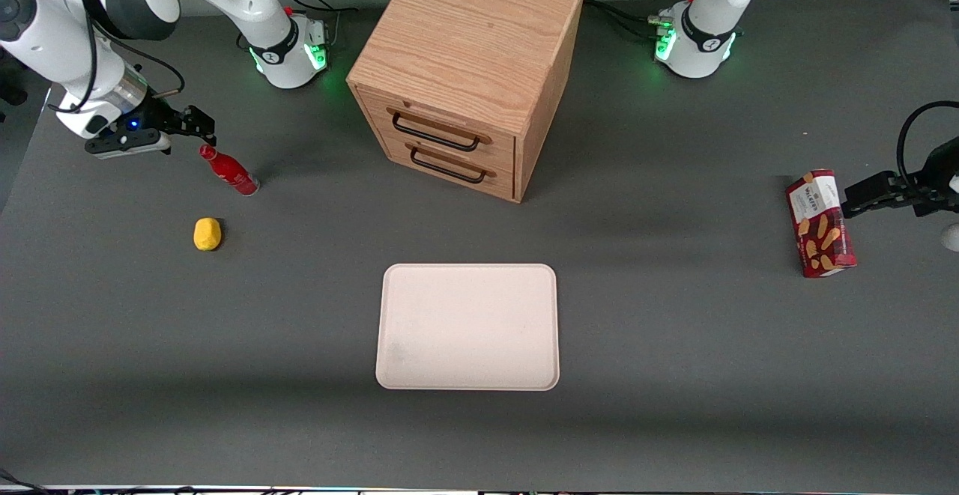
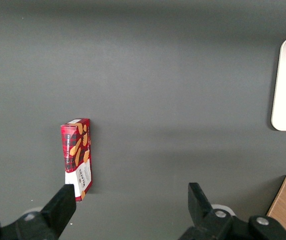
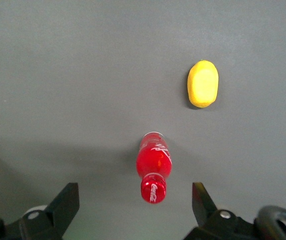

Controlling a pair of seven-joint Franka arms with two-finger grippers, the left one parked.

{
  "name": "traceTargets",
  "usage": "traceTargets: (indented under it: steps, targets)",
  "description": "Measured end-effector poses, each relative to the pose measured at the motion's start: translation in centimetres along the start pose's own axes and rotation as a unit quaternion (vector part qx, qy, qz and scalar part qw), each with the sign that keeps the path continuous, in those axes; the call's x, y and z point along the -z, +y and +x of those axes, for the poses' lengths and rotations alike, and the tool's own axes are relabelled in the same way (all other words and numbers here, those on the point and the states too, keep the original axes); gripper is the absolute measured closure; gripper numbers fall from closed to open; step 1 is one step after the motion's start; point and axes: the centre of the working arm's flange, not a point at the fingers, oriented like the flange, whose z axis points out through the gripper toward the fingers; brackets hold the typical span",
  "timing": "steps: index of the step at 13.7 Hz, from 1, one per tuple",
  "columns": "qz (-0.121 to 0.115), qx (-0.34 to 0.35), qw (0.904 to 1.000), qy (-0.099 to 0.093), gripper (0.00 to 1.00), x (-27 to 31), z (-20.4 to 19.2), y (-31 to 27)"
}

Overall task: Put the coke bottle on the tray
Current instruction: 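Lower the right gripper over the bottle and close on its body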

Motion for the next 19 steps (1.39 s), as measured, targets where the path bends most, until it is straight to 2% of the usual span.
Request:
traceTargets:
  steps: [3, 7, 19]
  targets:
    - [0.002, -0.001, 0.9999, 0.013, 0.0, -3.0, -0.5, 0.6]
    - [0.013, -0.001, 0.9996, 0.024, 0.0, -6.0, -1.3, 4.2]
    - [0.015, -0.011, 0.9998, 0.012, 0.0, -7.2, -0.8, 2.7]
